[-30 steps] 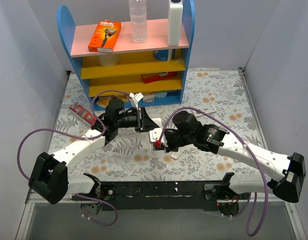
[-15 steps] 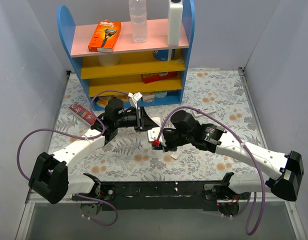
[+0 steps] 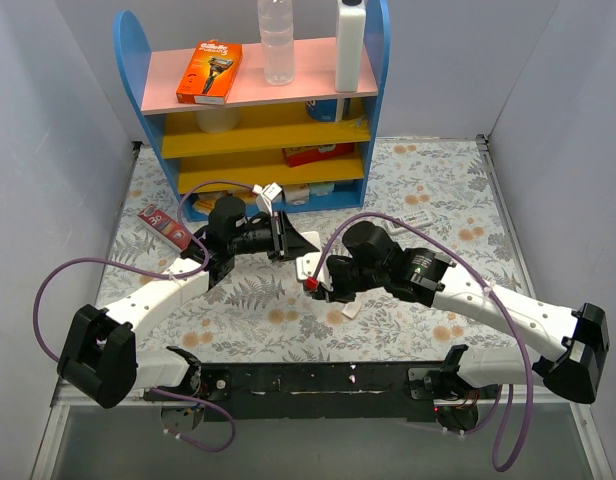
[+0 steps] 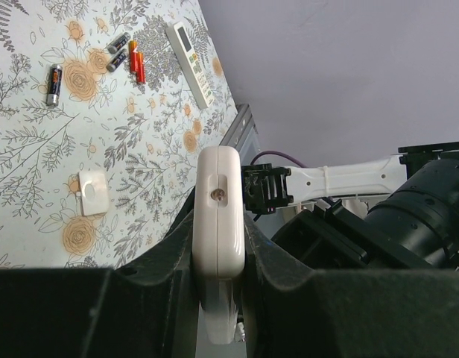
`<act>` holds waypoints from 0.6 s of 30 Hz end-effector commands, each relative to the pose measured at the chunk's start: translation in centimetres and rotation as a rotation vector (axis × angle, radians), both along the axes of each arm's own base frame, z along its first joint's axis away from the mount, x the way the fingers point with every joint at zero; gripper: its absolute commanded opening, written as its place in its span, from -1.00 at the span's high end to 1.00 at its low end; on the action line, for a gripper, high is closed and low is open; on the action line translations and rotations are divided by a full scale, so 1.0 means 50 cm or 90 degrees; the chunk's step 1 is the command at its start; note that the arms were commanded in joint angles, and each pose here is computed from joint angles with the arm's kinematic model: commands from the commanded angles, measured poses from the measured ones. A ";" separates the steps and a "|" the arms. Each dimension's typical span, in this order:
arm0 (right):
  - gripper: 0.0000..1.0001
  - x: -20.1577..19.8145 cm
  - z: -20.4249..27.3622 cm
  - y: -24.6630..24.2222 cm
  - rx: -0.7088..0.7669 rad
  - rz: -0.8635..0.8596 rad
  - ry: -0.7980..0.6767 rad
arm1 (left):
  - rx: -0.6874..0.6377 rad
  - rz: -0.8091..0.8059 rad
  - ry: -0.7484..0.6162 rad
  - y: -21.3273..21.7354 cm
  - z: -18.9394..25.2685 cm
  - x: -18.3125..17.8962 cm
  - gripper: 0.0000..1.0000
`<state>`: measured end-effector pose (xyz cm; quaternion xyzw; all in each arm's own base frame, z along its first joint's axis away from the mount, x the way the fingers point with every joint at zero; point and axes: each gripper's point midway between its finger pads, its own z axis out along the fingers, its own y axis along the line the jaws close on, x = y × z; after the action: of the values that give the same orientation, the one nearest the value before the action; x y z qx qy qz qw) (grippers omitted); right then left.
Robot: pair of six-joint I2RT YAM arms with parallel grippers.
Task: Load the batteries into the remote control
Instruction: Load the battery into the remote control.
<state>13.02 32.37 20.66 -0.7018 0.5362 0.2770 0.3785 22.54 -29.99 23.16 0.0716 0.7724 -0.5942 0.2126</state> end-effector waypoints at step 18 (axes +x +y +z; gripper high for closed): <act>-0.17 -0.004 0.097 0.008 0.081 -0.044 0.019 | -0.006 0.056 -0.005 0.018 -0.002 0.017 1.00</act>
<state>12.84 31.81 21.57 -0.6765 0.5616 0.2840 0.3825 23.04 -29.70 22.49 0.0484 0.7780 -0.5886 0.2143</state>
